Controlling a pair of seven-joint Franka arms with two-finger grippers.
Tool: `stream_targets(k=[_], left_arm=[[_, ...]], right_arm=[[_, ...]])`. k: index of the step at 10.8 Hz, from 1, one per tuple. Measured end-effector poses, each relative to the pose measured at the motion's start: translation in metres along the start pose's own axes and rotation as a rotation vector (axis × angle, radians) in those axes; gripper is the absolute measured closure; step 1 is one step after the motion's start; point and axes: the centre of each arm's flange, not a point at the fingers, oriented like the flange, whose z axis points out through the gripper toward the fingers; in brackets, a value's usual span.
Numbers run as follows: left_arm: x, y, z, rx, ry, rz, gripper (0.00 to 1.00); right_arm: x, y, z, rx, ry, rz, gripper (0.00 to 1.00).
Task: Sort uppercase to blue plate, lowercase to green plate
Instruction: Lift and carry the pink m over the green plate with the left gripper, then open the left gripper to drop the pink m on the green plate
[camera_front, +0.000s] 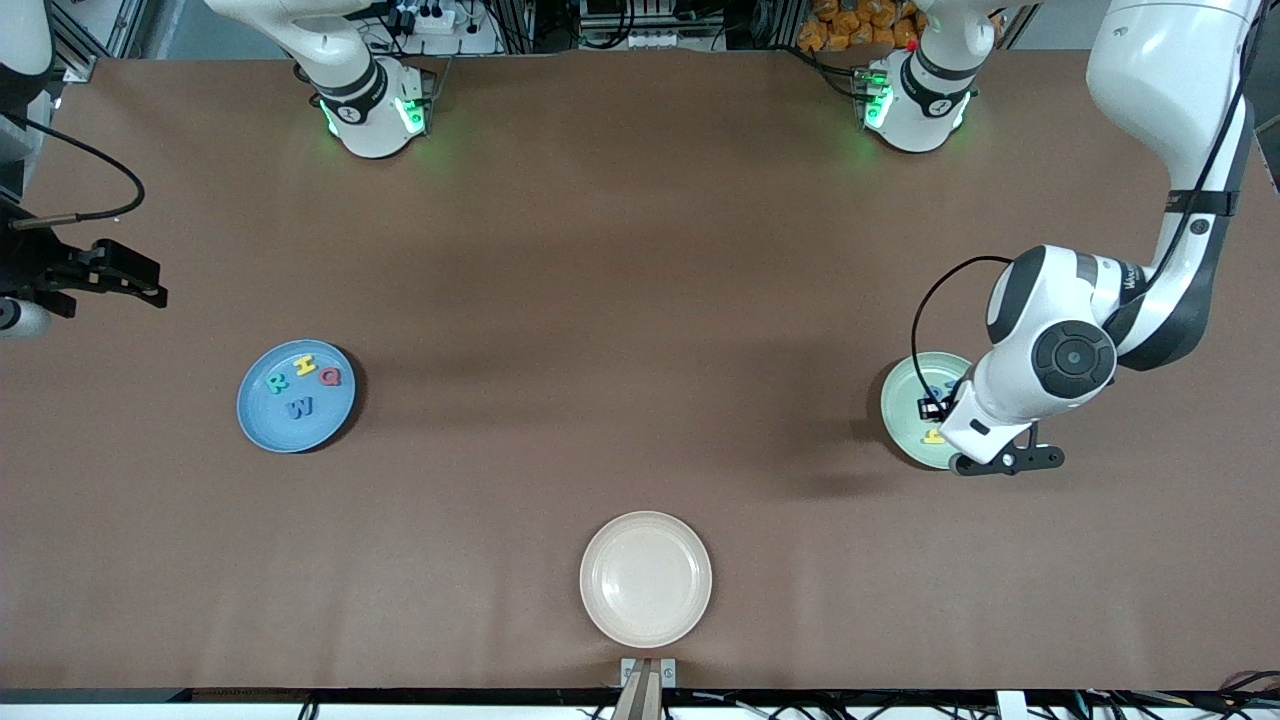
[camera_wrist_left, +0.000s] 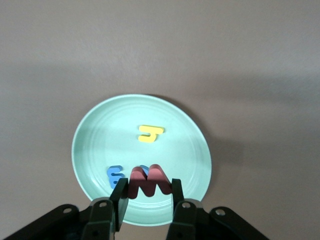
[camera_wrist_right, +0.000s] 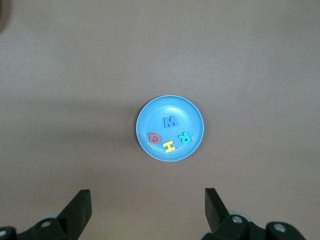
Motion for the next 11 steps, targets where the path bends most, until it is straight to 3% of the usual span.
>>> stream_targets(k=[3, 5, 10, 11], left_arm=[[-0.011, -0.020, 0.041, -0.033, 0.015, 0.019, 0.61], [-0.013, -0.027, 0.039, -0.035, 0.027, 0.029, 0.60], [-0.014, -0.027, -0.043, -0.018, 0.145, 0.033, 0.01], [-0.015, -0.025, -0.066, -0.005, 0.147, 0.035, 0.00]], right_arm=[[0.000, 0.000, 0.000, 0.000, 0.000, 0.000, 0.00], [0.000, 0.000, 0.000, 0.000, 0.000, -0.001, 0.00], [0.001, -0.001, 0.003, 0.000, -0.006, -0.001, 0.00], [0.002, 0.000, 0.005, 0.001, -0.010, 0.000, 0.00]])
